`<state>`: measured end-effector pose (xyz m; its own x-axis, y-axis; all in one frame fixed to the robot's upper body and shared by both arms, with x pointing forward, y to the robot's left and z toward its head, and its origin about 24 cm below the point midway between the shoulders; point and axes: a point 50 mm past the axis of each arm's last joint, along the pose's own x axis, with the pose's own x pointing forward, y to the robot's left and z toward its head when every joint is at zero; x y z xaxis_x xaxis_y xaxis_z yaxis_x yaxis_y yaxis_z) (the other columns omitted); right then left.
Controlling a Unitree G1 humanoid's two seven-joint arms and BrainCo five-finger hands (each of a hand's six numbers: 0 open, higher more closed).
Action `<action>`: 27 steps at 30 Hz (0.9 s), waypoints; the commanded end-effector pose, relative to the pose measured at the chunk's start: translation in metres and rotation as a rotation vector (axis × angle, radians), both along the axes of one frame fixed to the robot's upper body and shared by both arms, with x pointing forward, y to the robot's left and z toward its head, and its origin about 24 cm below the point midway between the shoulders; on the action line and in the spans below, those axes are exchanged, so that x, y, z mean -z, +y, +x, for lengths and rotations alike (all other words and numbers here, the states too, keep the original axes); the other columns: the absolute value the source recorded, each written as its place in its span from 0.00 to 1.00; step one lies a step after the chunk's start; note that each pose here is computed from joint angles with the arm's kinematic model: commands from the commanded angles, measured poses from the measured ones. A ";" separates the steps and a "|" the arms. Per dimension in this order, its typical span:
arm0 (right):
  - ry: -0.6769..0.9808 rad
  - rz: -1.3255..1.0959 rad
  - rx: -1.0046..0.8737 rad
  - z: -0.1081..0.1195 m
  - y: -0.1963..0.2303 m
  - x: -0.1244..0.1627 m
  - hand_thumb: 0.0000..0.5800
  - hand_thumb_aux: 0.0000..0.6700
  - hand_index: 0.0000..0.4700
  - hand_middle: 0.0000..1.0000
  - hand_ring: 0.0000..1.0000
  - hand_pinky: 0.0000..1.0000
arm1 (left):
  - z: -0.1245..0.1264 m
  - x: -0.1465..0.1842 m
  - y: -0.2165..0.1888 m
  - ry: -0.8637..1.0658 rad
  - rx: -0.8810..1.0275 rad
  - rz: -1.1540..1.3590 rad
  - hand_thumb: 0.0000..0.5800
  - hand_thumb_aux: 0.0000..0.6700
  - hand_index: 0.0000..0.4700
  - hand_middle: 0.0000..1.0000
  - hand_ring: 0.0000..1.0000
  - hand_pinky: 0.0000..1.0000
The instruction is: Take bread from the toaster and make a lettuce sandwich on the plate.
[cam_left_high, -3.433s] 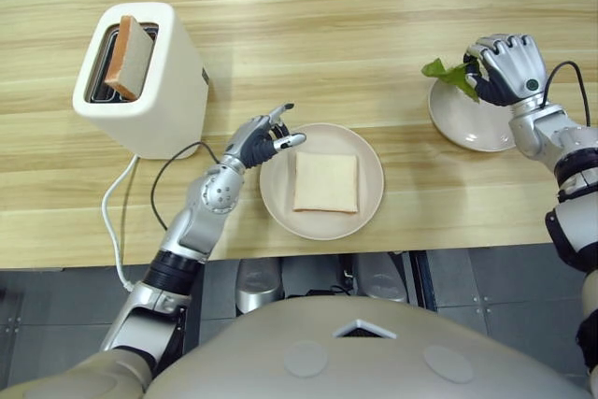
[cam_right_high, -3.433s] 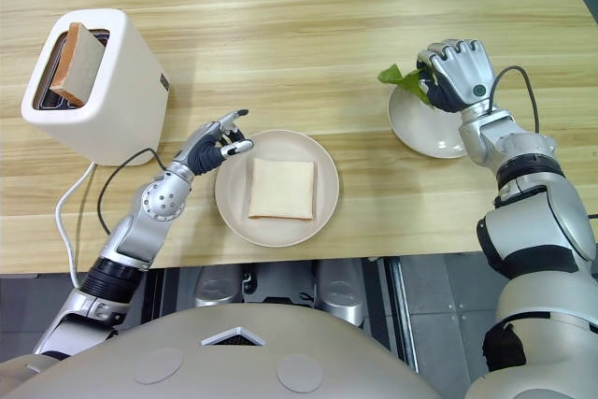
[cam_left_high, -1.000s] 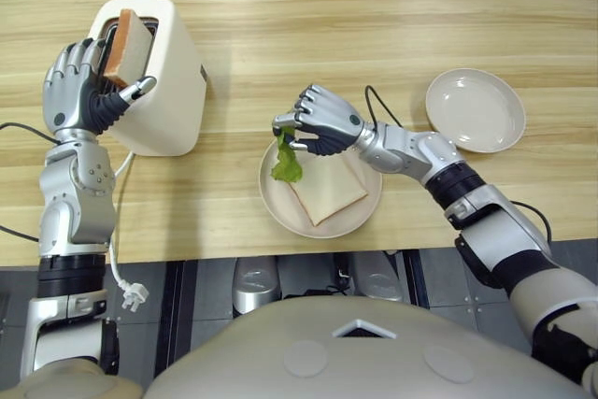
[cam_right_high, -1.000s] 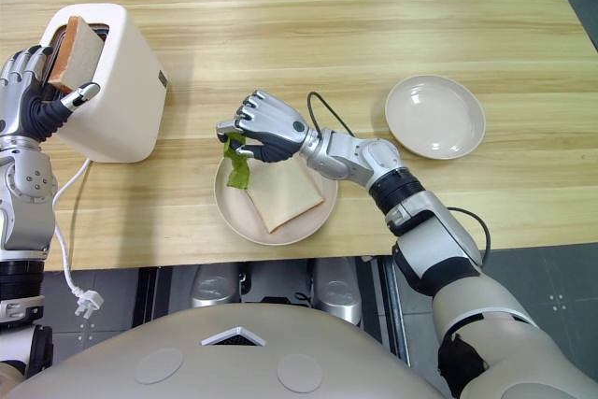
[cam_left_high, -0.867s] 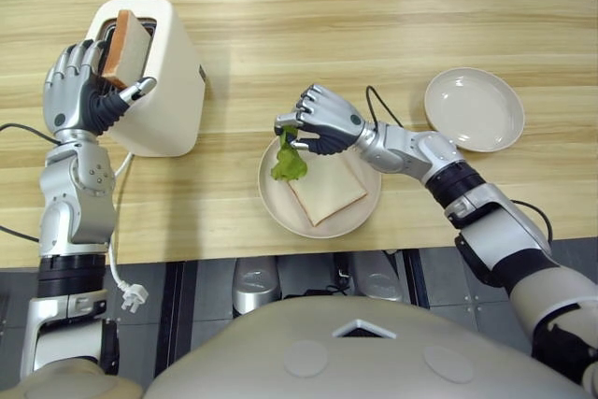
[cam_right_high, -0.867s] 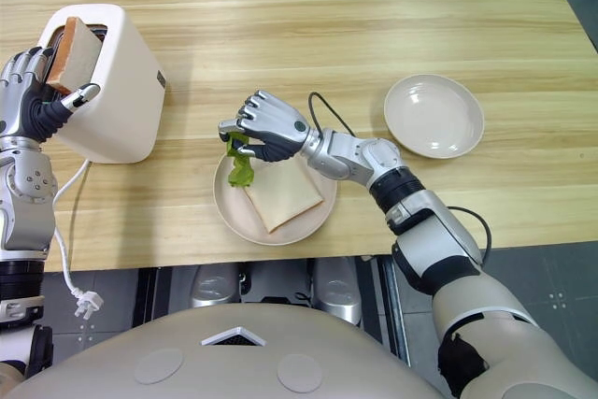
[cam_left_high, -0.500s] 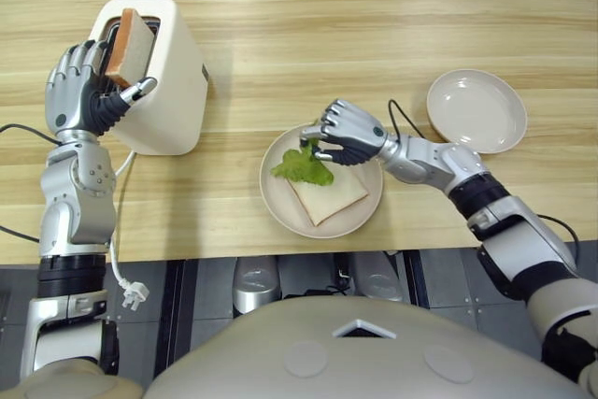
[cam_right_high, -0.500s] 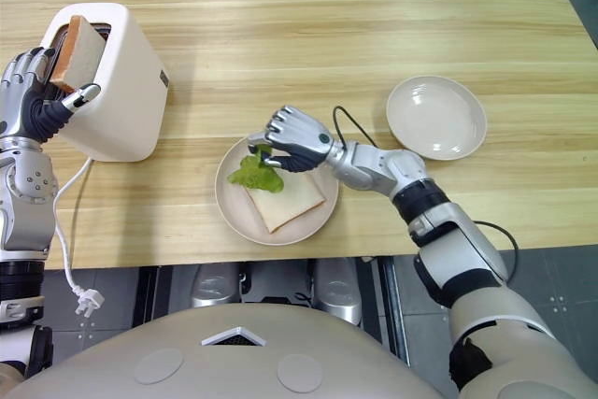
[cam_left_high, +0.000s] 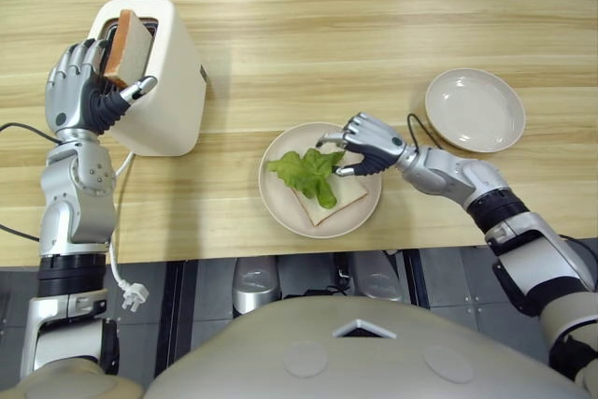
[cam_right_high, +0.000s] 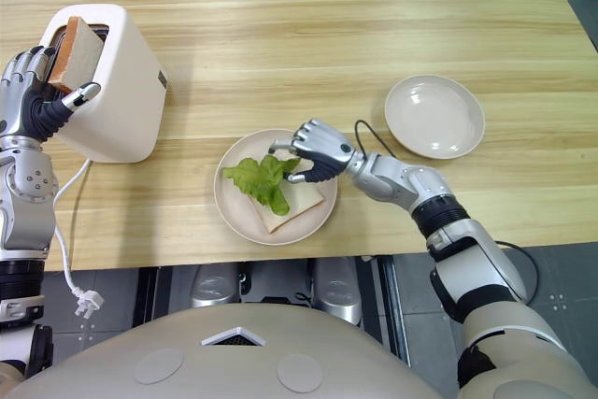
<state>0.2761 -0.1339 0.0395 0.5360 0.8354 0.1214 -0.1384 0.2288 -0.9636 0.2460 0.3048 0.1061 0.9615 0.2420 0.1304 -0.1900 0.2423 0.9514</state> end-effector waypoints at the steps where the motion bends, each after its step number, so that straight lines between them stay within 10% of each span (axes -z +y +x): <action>1: -0.069 0.028 0.100 0.015 -0.017 -0.016 0.00 0.00 0.00 1.00 1.00 1.00 | 0.001 0.004 -0.005 0.025 0.026 -0.037 0.00 0.00 0.00 0.00 0.00 0.00; 13: -0.150 0.147 0.157 0.022 -0.026 -0.039 0.00 0.00 0.00 1.00 1.00 1.00 | 0.002 0.001 -0.003 0.014 0.016 -0.023 0.00 0.00 0.00 0.00 0.00 0.00; 14: -0.151 0.154 0.160 0.022 -0.026 -0.039 0.00 0.00 0.00 0.73 0.73 0.73 | 0.002 0.000 -0.002 0.012 0.011 -0.017 0.00 0.00 0.00 0.00 0.00 0.00; 16: -0.156 0.166 0.160 0.021 -0.026 -0.040 0.00 0.00 0.00 0.55 0.55 0.55 | 0.002 -0.001 0.000 0.007 -0.001 -0.009 0.00 0.00 0.00 0.00 0.00 0.00; 18: -0.156 0.174 0.162 0.020 -0.025 -0.039 0.00 0.00 0.00 0.02 0.02 0.02 | 0.002 -0.002 0.000 0.004 -0.006 -0.008 0.00 0.00 0.00 0.00 0.00 0.00; 19: -0.157 0.175 0.163 0.020 -0.025 -0.039 0.00 0.00 0.00 0.00 0.00 0.00 | 0.002 -0.003 0.000 -0.004 -0.006 -0.009 0.86 0.63 0.62 0.00 0.00 0.00; 21: -0.159 0.176 0.167 0.020 -0.025 -0.038 0.00 0.00 0.00 0.00 0.00 0.00 | 0.003 -0.008 -0.001 -0.041 -0.003 -0.015 1.00 1.00 0.98 0.00 0.00 0.00; 24: -0.163 0.185 0.175 0.019 -0.025 -0.038 0.00 0.00 0.00 0.00 0.00 0.00 | 0.004 -0.027 -0.006 -0.171 0.009 -0.025 1.00 1.00 0.98 0.00 0.00 0.00; 26: -0.169 0.187 0.181 0.019 -0.025 -0.038 0.00 0.00 0.00 0.00 0.00 0.00 | 0.005 -0.039 -0.010 -0.251 0.018 -0.012 1.00 1.00 0.98 0.49 0.49 0.49; 27: -0.174 0.189 0.183 0.019 -0.026 -0.038 0.00 0.00 0.00 0.00 0.00 0.00 | 0.007 -0.045 -0.013 -0.283 0.027 -0.008 1.00 1.00 0.98 0.91 0.91 0.91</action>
